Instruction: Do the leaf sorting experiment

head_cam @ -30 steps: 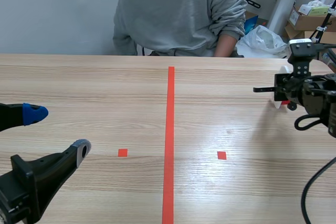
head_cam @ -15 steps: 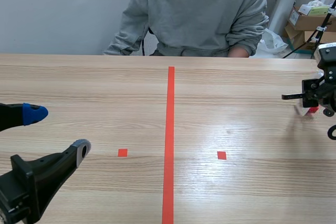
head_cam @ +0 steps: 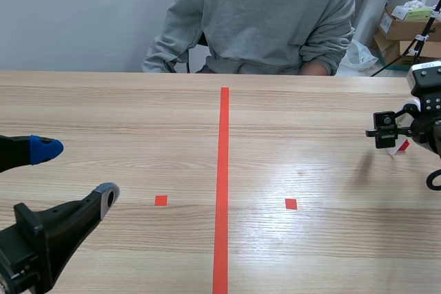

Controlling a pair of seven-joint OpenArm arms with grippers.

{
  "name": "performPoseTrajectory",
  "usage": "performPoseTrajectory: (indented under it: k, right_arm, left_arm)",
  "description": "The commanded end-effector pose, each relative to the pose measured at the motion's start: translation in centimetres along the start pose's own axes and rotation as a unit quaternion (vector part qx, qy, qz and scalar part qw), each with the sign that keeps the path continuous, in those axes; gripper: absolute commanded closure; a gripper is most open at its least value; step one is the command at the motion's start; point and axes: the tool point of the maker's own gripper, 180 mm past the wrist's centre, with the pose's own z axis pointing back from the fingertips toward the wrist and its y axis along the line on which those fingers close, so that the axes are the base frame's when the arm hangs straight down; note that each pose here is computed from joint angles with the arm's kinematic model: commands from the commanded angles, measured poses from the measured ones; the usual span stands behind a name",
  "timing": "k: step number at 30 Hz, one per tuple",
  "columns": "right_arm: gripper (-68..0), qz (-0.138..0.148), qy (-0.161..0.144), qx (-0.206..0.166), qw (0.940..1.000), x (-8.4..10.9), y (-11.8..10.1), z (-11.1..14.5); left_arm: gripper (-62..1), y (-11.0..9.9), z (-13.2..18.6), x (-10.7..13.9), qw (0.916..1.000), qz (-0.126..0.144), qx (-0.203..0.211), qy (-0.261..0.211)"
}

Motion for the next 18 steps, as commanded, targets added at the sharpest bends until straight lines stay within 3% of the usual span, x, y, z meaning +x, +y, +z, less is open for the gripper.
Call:
performPoseTrajectory:
  k: [1, 7, 11, 18]
  right_arm:
    - [-51.6, 0.004, -0.003, -0.008, 1.0000, 0.8, -1.0, -0.1]
    - [-52.8, 0.014, 0.063, 0.026, 0.9976, -2.7, -0.4, 0.9]
    - [-54.1, 0.020, 0.083, 0.047, 0.9952, -4.8, -0.1, 3.2]
    - [-54.1, 0.076, 0.018, 0.084, 0.9934, -4.3, 1.1, 10.5]
  left_arm:
    - [-61.1, -0.2, 0.0, 1.0, 0.9999, 0.000, -0.002, -0.017]
    - [-61.1, -0.2, 0.0, 1.0, 0.9999, 0.000, -0.002, -0.017]
    - [-61.1, -0.2, 0.0, 1.0, 0.9999, 0.000, -0.002, -0.017]
    - [-61.1, -0.2, 0.0, 1.0, 0.9999, 0.000, -0.002, -0.017]
